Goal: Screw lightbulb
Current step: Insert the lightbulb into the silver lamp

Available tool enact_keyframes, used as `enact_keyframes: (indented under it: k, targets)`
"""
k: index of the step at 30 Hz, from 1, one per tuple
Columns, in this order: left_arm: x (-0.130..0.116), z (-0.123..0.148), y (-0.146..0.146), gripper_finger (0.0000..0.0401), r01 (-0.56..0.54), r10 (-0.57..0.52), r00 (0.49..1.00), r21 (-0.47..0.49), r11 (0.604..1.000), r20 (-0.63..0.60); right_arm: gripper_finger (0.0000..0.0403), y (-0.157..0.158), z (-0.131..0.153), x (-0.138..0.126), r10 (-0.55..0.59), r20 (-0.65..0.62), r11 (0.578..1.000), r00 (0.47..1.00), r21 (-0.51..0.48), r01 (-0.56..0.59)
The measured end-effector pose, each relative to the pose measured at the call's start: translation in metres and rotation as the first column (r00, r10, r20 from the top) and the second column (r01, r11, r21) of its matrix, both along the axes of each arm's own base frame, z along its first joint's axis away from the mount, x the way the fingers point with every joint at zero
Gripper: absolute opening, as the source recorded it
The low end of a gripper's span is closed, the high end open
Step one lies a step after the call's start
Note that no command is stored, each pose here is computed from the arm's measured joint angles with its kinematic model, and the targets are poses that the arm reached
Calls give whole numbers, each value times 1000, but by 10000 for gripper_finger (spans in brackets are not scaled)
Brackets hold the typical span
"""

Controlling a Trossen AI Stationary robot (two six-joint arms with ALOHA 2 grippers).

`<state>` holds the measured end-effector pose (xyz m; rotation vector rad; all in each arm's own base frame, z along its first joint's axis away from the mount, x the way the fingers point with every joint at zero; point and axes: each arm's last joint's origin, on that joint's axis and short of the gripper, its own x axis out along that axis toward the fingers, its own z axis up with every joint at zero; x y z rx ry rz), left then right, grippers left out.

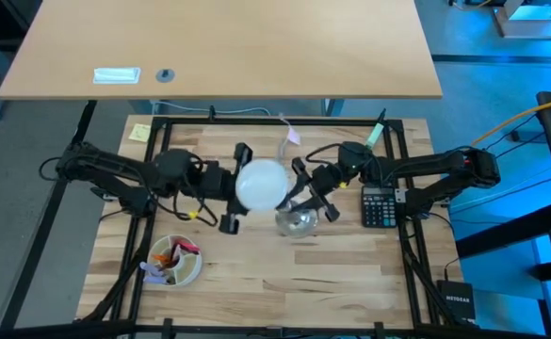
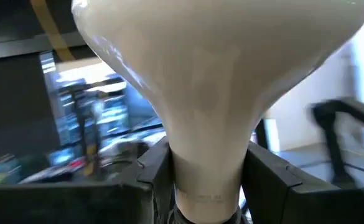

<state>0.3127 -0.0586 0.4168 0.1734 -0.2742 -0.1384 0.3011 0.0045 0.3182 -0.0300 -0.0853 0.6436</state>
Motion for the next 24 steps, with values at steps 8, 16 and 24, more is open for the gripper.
enact_keyframes:
  k: [8,16,24]
  targets:
    - [5,-12,11,136,241,-235,970,107,964,-65,117,3,17,-4,84,109,996,990,-16,-83]
    - [10,-15,28,167,87,-85,991,16,996,-104,61,1,21,-2,38,108,999,993,-4,-38]
    - [13,-25,31,217,-17,23,981,34,999,-195,41,-2,8,3,-105,-15,994,994,19,105]
